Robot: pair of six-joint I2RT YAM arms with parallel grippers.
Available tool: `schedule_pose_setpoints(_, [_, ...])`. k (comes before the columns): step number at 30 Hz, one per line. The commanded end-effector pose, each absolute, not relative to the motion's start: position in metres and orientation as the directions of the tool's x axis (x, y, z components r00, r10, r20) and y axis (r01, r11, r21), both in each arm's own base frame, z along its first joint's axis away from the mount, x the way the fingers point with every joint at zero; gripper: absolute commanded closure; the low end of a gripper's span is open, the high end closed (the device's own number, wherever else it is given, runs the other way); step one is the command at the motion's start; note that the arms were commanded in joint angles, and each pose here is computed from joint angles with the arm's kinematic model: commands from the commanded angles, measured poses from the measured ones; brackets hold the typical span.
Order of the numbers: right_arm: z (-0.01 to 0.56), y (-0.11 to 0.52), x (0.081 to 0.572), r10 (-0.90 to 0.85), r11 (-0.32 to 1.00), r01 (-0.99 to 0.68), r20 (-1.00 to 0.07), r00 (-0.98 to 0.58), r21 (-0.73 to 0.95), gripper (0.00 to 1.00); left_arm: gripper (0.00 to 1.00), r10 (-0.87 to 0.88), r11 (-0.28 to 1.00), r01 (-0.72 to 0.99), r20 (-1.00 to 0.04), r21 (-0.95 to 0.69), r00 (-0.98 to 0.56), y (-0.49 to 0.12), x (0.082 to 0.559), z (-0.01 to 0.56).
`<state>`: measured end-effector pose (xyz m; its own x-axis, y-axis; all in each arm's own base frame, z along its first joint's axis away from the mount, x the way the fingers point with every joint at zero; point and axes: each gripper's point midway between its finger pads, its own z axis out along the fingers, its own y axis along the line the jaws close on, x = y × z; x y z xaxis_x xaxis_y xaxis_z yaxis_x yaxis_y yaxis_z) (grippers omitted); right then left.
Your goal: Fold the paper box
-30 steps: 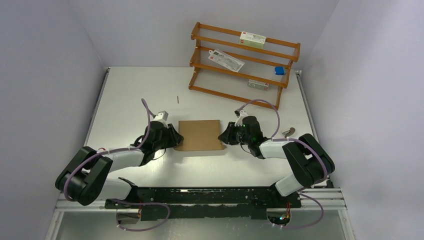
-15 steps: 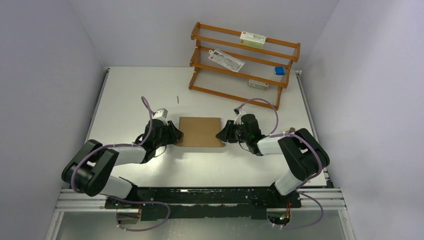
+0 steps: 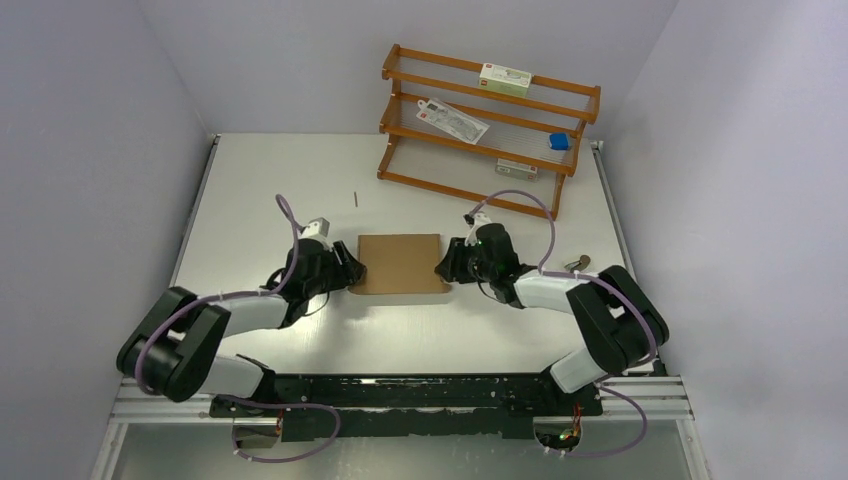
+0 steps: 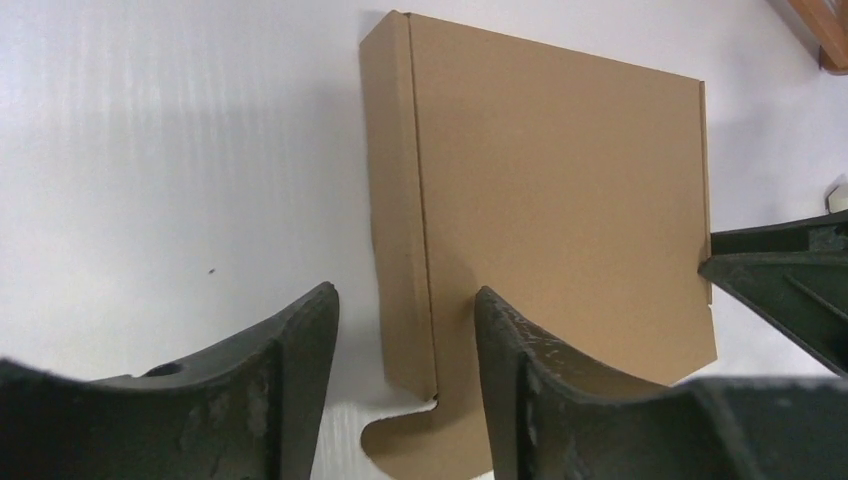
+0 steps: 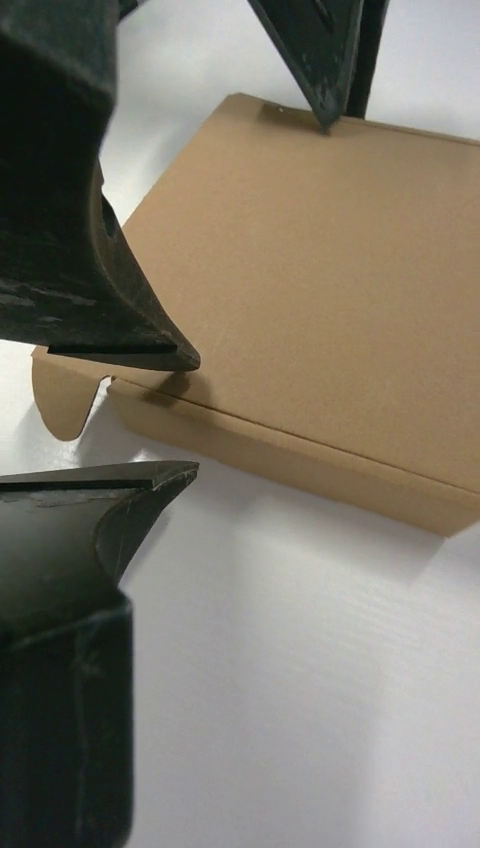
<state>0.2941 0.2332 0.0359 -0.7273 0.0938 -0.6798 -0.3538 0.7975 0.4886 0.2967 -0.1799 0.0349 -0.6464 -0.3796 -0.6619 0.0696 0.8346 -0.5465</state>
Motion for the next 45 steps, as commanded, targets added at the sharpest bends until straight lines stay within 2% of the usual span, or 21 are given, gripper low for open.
schedule_pose_setpoints(1, [0.051,0.218,0.301,0.014,0.859,-0.358,-0.716,-0.698,0.366,0.56,0.38,-0.396,0.841,0.048,-0.673,-0.539,-0.625,-0.169,0.301,0.058])
schedule_pose_setpoints(8, [0.091,0.233,0.3,-0.113,0.849,-0.475,-0.798,-0.592,0.232,0.47,0.19,-0.415,0.832,0.08,-0.714,-0.548,-0.564,-0.164,0.309,0.095])
schedule_pose_setpoints(14, [0.102,0.259,0.289,-0.275,0.788,-0.608,-0.83,-0.485,0.094,0.45,0.12,-0.36,0.815,0.147,-0.688,-0.561,-0.63,-0.183,0.31,0.083])
schedule_pose_setpoints(18, [0.095,0.277,0.29,-0.357,0.772,-0.635,-0.816,-0.454,0.016,0.45,0.12,-0.333,0.818,0.153,-0.675,-0.554,-0.659,-0.186,0.31,0.067])
schedule_pose_setpoints(25, [0.072,0.31,0.284,-0.468,0.731,-0.677,-0.786,-0.404,-0.087,0.51,0.19,-0.287,0.831,0.16,-0.657,-0.533,-0.698,-0.189,0.304,0.046])
schedule_pose_setpoints(35, [0.022,0.311,0.258,-0.64,0.648,-0.729,-0.677,-0.363,-0.22,0.53,0.27,-0.233,0.859,0.141,-0.622,-0.492,-0.747,-0.185,0.295,0.015])
schedule_pose_setpoints(40, [0.047,0.328,0.253,-0.657,0.565,-0.799,-0.698,-0.284,-0.206,0.48,0.33,-0.202,0.879,0.153,-0.642,-0.453,-0.74,-0.182,0.301,0.017])
schedule_pose_setpoints(45, [0.06,0.334,0.254,-0.719,0.462,-0.85,-0.668,-0.191,-0.255,0.41,0.41,-0.17,0.889,0.169,-0.651,-0.425,-0.74,-0.182,0.306,0.019])
